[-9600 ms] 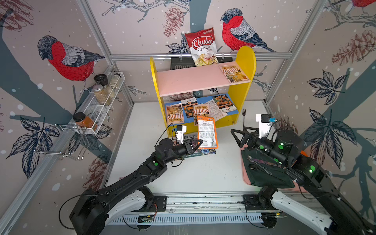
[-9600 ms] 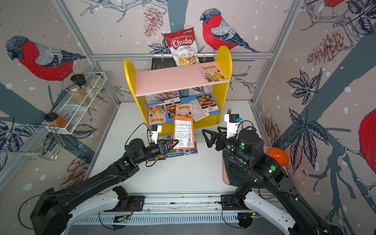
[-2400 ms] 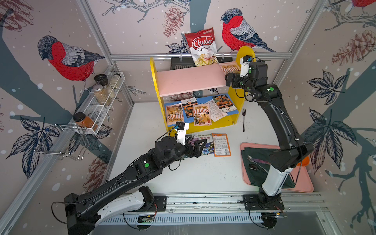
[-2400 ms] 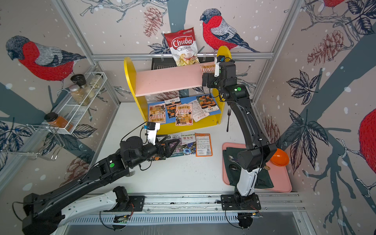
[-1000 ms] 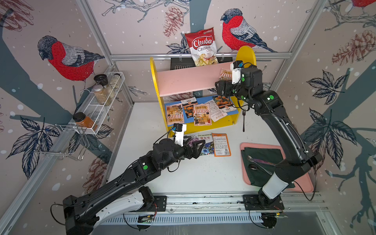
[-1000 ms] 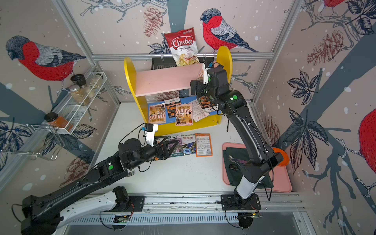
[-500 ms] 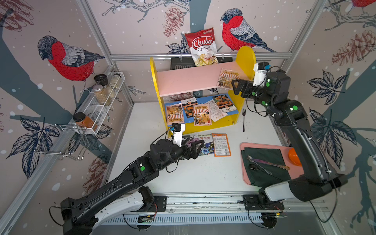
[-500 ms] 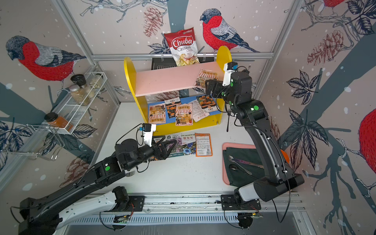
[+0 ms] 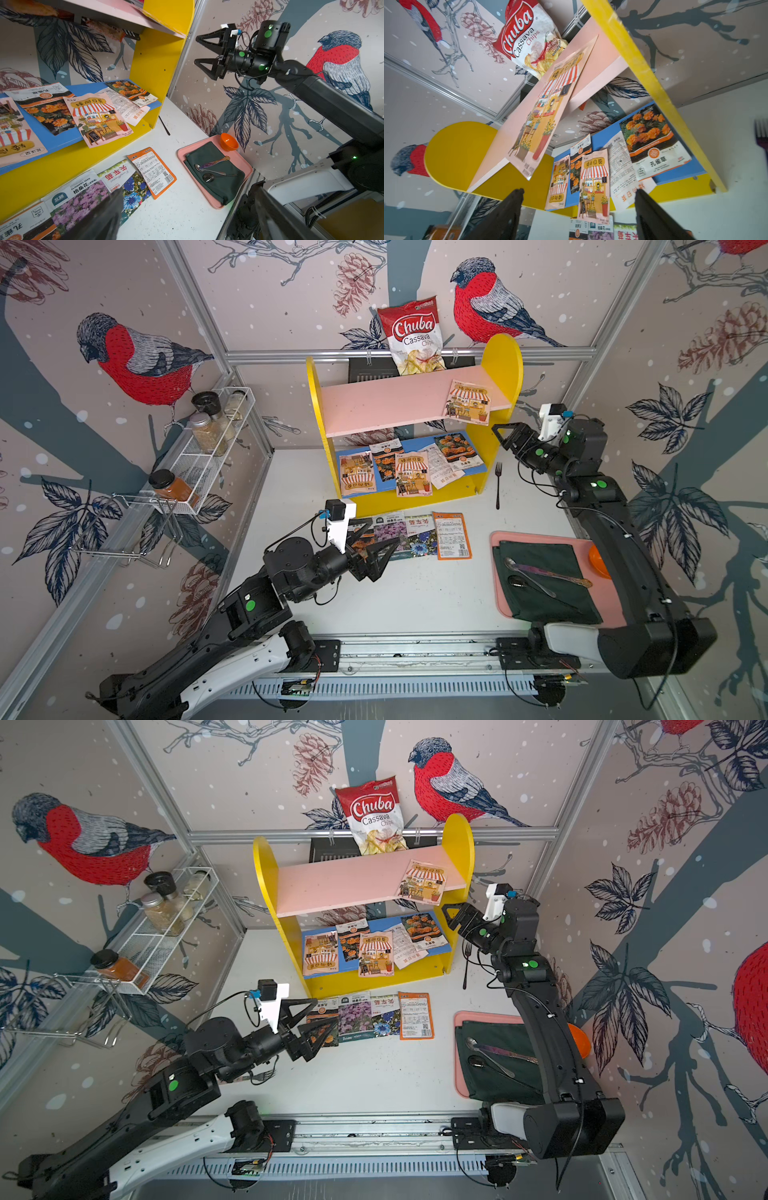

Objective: Take the seed bag off the shelf
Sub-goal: Pick up the seed packet from the shelf.

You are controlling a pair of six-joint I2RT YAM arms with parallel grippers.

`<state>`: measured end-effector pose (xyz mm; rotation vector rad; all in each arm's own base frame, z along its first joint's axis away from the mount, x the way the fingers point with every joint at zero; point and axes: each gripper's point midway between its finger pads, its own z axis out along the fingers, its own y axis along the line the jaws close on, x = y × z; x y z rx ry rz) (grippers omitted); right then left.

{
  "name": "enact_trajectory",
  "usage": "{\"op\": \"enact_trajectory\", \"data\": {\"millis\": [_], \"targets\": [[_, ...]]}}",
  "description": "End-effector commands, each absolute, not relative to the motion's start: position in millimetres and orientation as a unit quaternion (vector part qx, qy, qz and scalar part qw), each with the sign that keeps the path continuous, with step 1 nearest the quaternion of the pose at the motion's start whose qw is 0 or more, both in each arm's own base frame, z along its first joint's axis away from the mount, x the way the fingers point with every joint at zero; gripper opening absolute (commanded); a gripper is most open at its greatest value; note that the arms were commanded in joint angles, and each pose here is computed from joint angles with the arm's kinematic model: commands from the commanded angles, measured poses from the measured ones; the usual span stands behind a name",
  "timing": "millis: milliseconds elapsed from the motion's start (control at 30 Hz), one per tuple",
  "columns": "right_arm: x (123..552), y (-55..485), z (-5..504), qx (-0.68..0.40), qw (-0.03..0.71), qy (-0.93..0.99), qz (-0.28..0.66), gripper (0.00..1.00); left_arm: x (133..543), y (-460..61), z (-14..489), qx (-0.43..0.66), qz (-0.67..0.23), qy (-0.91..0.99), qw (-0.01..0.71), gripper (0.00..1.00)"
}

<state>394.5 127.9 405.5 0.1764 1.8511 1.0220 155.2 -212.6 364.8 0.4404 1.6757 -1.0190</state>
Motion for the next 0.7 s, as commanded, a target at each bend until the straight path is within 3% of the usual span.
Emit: {"op": "enact_trajectory", "data": {"millis": [0, 233, 667], "targets": [[393.8, 143.7, 437.8, 0.041, 0.496, 0.714, 0.492, 0.83, 151.4, -194.3, 376.3, 0.173, -0.423, 0.686, 0.566, 0.98], [404.3, 153.6, 441.4, 0.037, 0.479, 0.698, 0.531, 0.77, 131.6, -157.6, 402.1, 0.157, -0.434, 0.648, 0.606, 0.98], [420.8, 174.8, 440.9, 0.031, 0.457, 0.692, 0.558, 0.69, 115.3, -140.8, 404.7, 0.164, -0.441, 0.643, 0.604, 0.98]]}}
